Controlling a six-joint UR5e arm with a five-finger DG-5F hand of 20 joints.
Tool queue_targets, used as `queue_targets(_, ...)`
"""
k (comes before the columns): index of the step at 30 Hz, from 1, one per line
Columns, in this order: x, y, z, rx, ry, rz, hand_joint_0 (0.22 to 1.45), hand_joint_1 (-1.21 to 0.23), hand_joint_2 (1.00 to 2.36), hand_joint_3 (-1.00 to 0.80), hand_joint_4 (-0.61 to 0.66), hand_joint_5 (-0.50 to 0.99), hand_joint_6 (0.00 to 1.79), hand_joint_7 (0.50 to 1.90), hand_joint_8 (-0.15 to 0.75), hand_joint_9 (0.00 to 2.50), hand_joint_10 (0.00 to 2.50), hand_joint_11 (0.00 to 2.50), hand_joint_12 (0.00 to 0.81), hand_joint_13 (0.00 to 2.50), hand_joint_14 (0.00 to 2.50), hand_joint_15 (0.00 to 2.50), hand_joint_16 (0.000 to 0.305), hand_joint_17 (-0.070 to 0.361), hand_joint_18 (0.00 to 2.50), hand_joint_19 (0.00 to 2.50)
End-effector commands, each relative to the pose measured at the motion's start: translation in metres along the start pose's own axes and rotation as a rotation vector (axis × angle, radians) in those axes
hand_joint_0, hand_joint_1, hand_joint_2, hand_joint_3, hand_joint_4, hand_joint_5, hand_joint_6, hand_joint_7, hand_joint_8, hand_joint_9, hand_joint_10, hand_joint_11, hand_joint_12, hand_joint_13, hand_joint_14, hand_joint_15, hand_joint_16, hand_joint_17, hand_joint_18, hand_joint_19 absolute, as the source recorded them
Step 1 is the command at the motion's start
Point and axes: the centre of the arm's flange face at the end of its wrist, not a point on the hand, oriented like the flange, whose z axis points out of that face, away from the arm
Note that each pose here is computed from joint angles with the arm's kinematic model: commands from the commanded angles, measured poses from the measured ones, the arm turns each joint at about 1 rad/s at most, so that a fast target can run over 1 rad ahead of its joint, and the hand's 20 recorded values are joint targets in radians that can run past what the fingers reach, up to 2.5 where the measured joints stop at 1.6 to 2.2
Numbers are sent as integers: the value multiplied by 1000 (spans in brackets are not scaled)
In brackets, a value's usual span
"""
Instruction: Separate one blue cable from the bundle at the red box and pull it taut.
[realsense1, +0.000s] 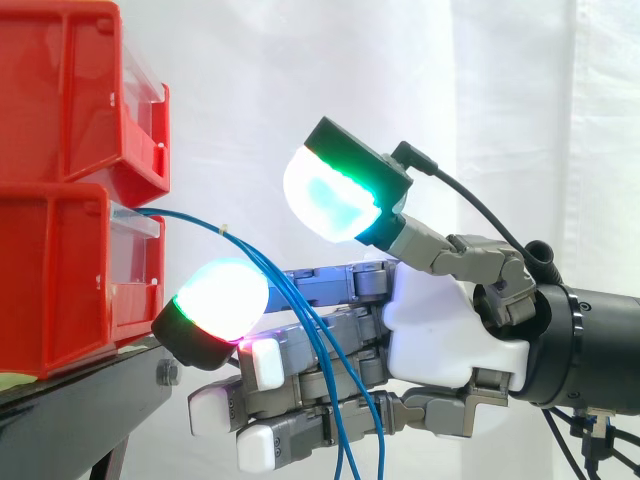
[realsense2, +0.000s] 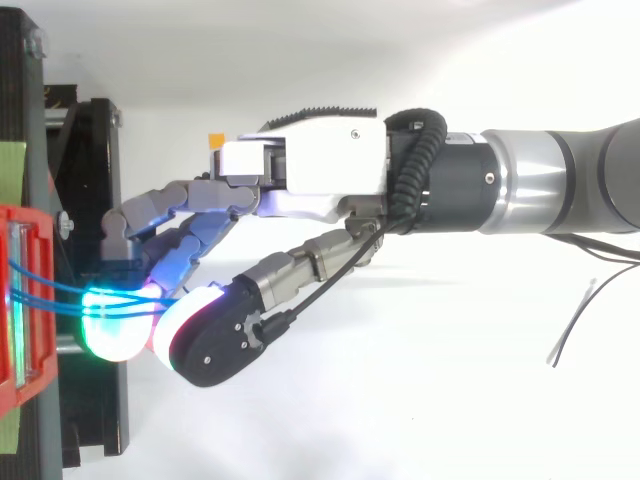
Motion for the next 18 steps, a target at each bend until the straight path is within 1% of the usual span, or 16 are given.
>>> queue_targets(1, -2, 0, 0, -1, 0, 1, 574, -553, 1011, -384, 221, -181, 503, 1105, 310, 744, 24, 801, 334, 805, 21, 614, 39, 88, 624, 404)
queue_targets(7, -5, 0, -1, -1, 1, 0, 575, -553, 1011, -381, 218, -180, 503, 1106, 311, 743, 25, 809, 334, 799, 21, 609, 39, 88, 621, 413)
queue_targets(13, -11, 1, -1, -7, 1, -3, 575, -554, 1011, -381, 219, -179, 503, 1107, 313, 743, 24, 798, 337, 797, 22, 602, 39, 88, 623, 405)
queue_targets(14, -11, 0, -2, -6, 6, -3, 575, -554, 1011, -382, 220, -179, 503, 1108, 312, 744, 26, 798, 336, 797, 23, 599, 39, 89, 622, 405)
queue_targets(18, -12, 0, -2, -6, 6, -3, 576, -558, 1011, -373, 219, -179, 503, 1111, 311, 743, 24, 799, 334, 797, 22, 603, 39, 89, 622, 416)
